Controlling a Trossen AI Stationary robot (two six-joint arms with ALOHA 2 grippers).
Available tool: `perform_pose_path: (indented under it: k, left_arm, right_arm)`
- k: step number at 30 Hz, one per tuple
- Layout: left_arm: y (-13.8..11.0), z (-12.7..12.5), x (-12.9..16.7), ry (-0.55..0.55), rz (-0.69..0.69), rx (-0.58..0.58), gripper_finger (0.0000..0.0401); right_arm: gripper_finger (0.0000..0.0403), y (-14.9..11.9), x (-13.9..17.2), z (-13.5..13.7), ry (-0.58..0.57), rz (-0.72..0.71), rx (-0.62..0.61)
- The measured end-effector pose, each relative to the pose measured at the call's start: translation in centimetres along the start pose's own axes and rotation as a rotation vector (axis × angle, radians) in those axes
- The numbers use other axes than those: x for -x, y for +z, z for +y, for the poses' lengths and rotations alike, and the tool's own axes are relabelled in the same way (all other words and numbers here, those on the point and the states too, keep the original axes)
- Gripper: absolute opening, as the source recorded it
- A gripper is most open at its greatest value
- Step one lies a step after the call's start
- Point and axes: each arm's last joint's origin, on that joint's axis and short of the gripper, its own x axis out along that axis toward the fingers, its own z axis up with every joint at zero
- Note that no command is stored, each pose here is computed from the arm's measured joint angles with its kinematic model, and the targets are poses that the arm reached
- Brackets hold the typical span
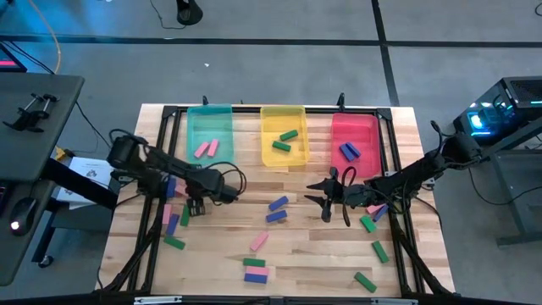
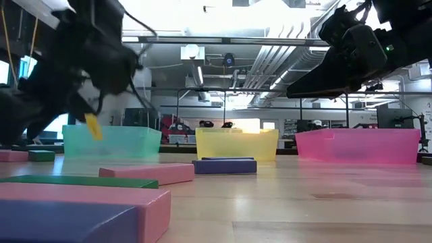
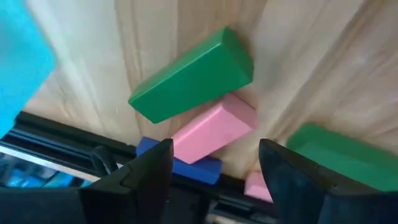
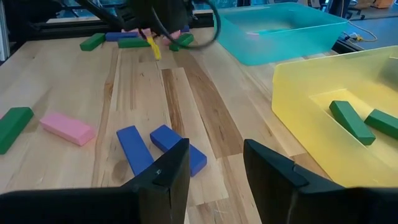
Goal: Sort blocks
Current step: Put the pink wooden block into the blue bin
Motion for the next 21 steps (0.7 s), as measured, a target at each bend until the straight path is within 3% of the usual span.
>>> perform_pose_path:
  k: [12, 15, 20, 21]
  left_arm:
    - [2.8, -1.2, -4.3, 0.102, 0.26, -0.287, 0.0215]
    - [3.0, -1.7, -4.6, 0.106, 0.266, -0.312, 0.0176]
    - [3.0, -2.5, -3.8, 0.092, 0.233, -0.307, 0.0071]
    - [3.2, -2.6, -3.2, 0.086, 0.214, -0.301, 0.0068]
  right_arm:
    - [0.0135, 0.0, 0.0, 0.0, 0.0, 0.0, 0.0]
    - [0.0135, 0.0, 0.0, 0.0, 0.0, 0.0, 0.0]
    - [0.0135, 0.0, 0.0, 0.0, 0.0, 0.002, 0.001]
    - [0.0135, 0.0, 0.0, 0.0, 0.0, 0.002, 0.001]
